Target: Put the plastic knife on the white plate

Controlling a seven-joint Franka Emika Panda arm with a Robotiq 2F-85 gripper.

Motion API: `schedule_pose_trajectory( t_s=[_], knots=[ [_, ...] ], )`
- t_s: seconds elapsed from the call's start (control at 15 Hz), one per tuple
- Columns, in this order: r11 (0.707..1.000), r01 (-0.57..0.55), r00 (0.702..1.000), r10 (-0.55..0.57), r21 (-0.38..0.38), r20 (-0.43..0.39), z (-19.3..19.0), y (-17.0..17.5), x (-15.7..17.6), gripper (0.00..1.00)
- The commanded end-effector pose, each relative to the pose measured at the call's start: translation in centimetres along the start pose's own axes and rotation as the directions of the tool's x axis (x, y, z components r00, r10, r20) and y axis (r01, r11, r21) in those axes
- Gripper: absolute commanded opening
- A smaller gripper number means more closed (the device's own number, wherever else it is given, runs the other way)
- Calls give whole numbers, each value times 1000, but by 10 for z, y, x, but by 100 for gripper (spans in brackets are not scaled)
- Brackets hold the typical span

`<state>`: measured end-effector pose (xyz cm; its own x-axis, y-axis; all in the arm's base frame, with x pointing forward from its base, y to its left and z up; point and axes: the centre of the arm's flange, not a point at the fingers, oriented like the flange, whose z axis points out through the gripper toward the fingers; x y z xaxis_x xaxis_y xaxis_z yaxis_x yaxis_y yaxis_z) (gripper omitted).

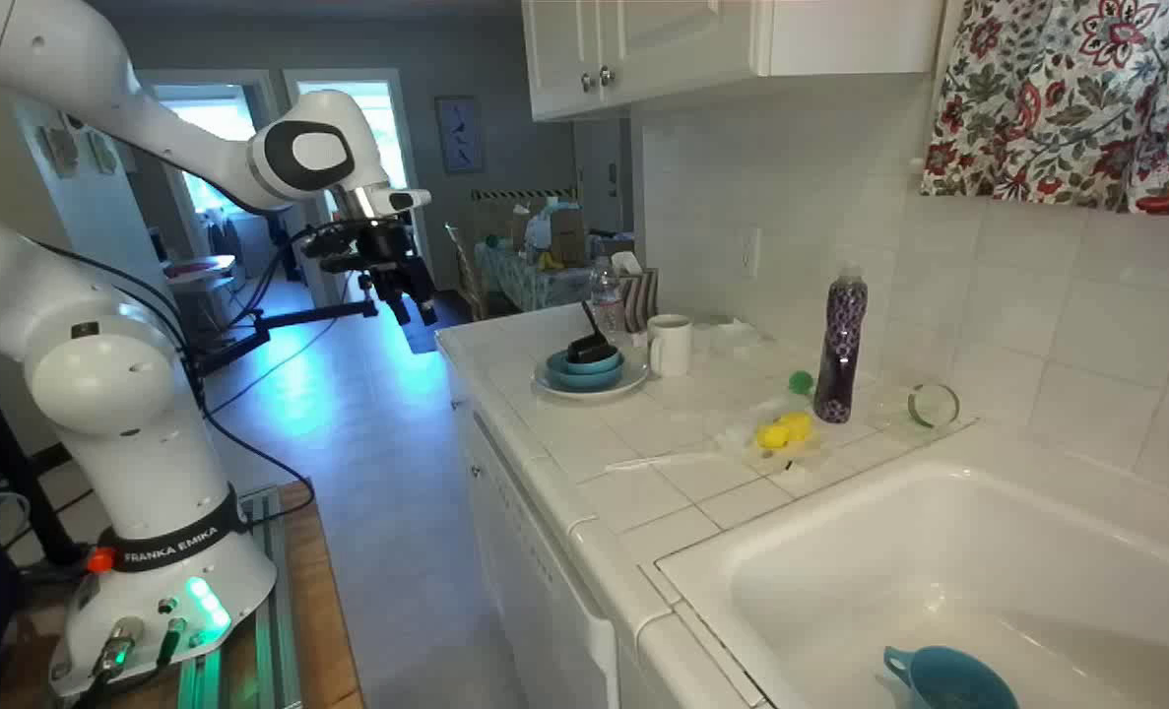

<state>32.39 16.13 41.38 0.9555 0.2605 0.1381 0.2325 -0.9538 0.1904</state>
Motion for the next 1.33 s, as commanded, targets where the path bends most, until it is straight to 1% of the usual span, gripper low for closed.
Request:
schedule_pose_trajectory(
  t_s=[0.0, 0.13, 0.2, 0.33, 0.47, 0.6, 0.73, 0.8, 0.93, 1.07, 1.27],
  knots=[
    [1000, 0, 1000, 0, 0, 0, 0, 0, 0, 100],
    [998, -63, 998, 63, 19, 1, 4, 13, 7, 100],
    [992, -118, 993, 118, 45, 11, 6, 24, 7, 100],
    [971, -231, 973, 230, 69, 24, 9, 47, 7, 100],
    [942, -323, 946, 321, 87, 38, 13, 72, 5, 100],
    [904, -414, 910, 410, 104, 60, 21, 104, 2, 100],
    [857, -501, 865, 494, 116, 85, 31, 139, -3, 100],
    [830, -544, 839, 536, 120, 92, 35, 156, -6, 100],
    [770, -625, 781, 620, 127, 78, 42, 191, -12, 100],
    [731, -671, 740, 671, 125, 48, 47, 222, -16, 100],
    [689, -715, 695, 718, 118, 24, 62, 258, -16, 100]
  ],
)
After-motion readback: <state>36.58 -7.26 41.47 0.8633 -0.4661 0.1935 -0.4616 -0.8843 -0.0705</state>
